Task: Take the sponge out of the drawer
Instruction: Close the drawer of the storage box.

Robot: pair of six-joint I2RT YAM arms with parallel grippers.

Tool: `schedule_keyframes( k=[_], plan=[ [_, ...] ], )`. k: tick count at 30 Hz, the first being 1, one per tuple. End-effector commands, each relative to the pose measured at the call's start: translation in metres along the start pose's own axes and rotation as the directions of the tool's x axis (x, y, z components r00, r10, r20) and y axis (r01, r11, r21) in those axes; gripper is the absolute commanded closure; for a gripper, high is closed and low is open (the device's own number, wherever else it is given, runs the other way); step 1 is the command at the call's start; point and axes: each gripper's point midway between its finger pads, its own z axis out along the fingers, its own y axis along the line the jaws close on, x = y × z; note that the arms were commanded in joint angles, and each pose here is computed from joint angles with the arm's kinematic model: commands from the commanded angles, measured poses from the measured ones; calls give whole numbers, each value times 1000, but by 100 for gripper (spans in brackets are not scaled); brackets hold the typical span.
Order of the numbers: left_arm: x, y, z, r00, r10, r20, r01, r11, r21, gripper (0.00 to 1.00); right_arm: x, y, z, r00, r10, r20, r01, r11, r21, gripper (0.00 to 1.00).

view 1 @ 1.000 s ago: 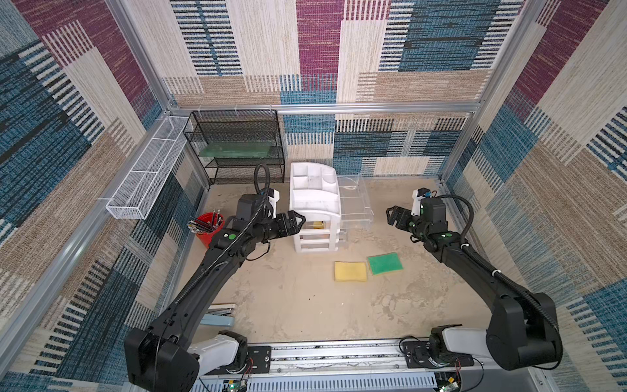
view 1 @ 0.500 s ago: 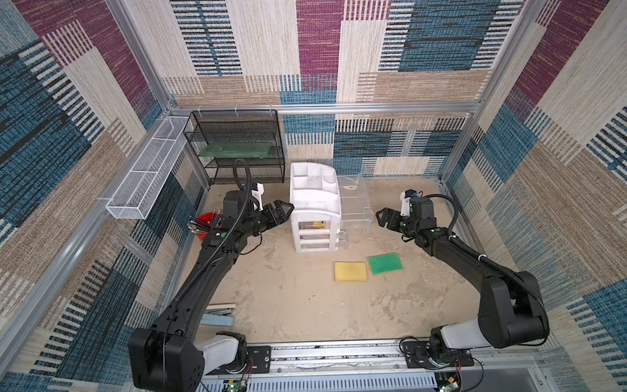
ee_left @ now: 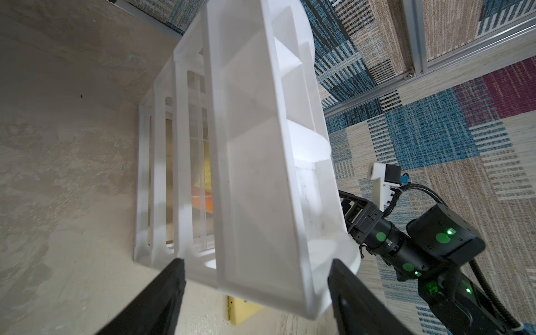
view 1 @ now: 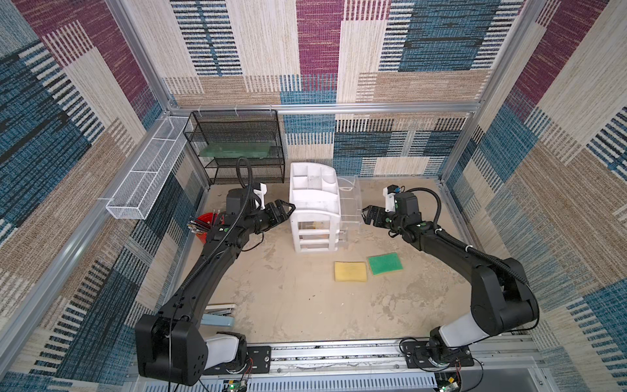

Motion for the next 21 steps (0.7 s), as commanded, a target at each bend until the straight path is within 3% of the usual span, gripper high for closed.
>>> schedule_keyframes(
  k=[1,15,21],
  plan=[
    [-2,-7,1,1000,6,0,-6,999,37,21,-7,18,4,999,-34,24,35,998,-47,4],
    [2,-8,2,1000,-6,-14,7,999,47,21,10,81,33,993,-117,-14,114,985,-132,4],
    [1,-24,-7,999,-34,-34,37,996,83,14,11,91,36,992,-126,-14,122,983,-135,4]
  ],
)
